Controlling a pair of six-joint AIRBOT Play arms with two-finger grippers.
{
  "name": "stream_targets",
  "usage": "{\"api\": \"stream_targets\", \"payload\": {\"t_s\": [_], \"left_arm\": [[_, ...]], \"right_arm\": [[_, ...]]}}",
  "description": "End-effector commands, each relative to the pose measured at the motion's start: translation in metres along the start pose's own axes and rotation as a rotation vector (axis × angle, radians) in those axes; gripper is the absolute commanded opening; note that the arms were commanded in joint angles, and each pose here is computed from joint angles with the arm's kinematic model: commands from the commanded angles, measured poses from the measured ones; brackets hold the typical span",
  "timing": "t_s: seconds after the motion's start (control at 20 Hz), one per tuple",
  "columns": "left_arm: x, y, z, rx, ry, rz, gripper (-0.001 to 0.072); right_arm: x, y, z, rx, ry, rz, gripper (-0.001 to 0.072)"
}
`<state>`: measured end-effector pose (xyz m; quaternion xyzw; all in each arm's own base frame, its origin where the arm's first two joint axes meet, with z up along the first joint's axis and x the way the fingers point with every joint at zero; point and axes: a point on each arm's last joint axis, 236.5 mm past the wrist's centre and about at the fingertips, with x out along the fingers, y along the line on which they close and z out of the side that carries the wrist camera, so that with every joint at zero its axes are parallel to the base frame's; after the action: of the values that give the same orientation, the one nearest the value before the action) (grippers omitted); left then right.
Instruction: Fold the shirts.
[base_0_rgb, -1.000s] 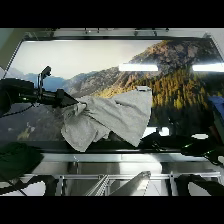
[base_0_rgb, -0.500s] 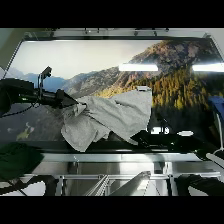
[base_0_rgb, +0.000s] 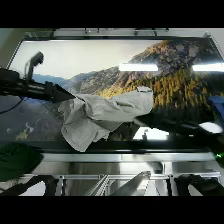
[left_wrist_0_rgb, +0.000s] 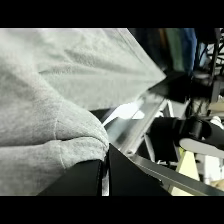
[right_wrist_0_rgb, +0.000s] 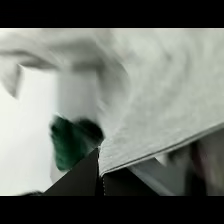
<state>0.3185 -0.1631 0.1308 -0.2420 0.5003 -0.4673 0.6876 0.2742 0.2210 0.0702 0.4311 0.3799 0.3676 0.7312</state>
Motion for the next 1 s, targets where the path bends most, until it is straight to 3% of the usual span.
{"api": "stream_targets", "payload": {"t_s": [0.0, 0.1, 0.25, 0.35, 0.45, 0.55, 0.7, 0.8, 0.95], "left_arm": [[-0.044, -0.148, -0.013, 0.433, -0.065, -0.156, 0.0020], [-0.071, -0.230, -0.029, 0.707, -0.152, -0.122, 0.0021], [-0.102, -0.311, -0.048, 0.940, -0.288, 0.017, 0.0022], [-0.122, -0.331, -0.040, 1.022, -0.376, 0.152, 0.0022], [-0.146, -0.322, -0.009, 0.993, -0.458, 0.271, 0.0022], [-0.170, -0.290, 0.029, 0.884, -0.499, 0.316, 0.0023], [-0.166, -0.201, 0.079, 0.651, -0.422, 0.178, 0.0023], [-0.127, -0.120, 0.101, 0.476, -0.300, 0.081, 0.0023], [-0.028, 0.025, 0.109, 0.231, -0.047, 0.066, 0.0022]], "right_arm": [[-0.095, 0.141, 0.055, -0.401, -0.344, 0.154, 0.0014], [-0.164, 0.231, 0.064, -0.713, -0.620, 0.109, 0.0013], [-0.210, 0.305, 0.057, -0.958, -0.812, -0.148, 0.0013], [-0.229, 0.324, 0.080, -1.002, -0.881, -0.298, 0.0013], [-0.237, 0.319, 0.116, -0.937, -0.870, -0.285, 0.0013], [-0.230, 0.273, 0.155, -0.787, -0.753, -0.260, 0.0013], [-0.203, 0.176, 0.207, -0.555, -0.581, -0.227, 0.0013], [-0.161, 0.089, 0.228, -0.408, -0.476, -0.277, 0.0013], [-0.084, -0.056, 0.241, -0.253, -0.336, -0.450, 0.0013]]}}
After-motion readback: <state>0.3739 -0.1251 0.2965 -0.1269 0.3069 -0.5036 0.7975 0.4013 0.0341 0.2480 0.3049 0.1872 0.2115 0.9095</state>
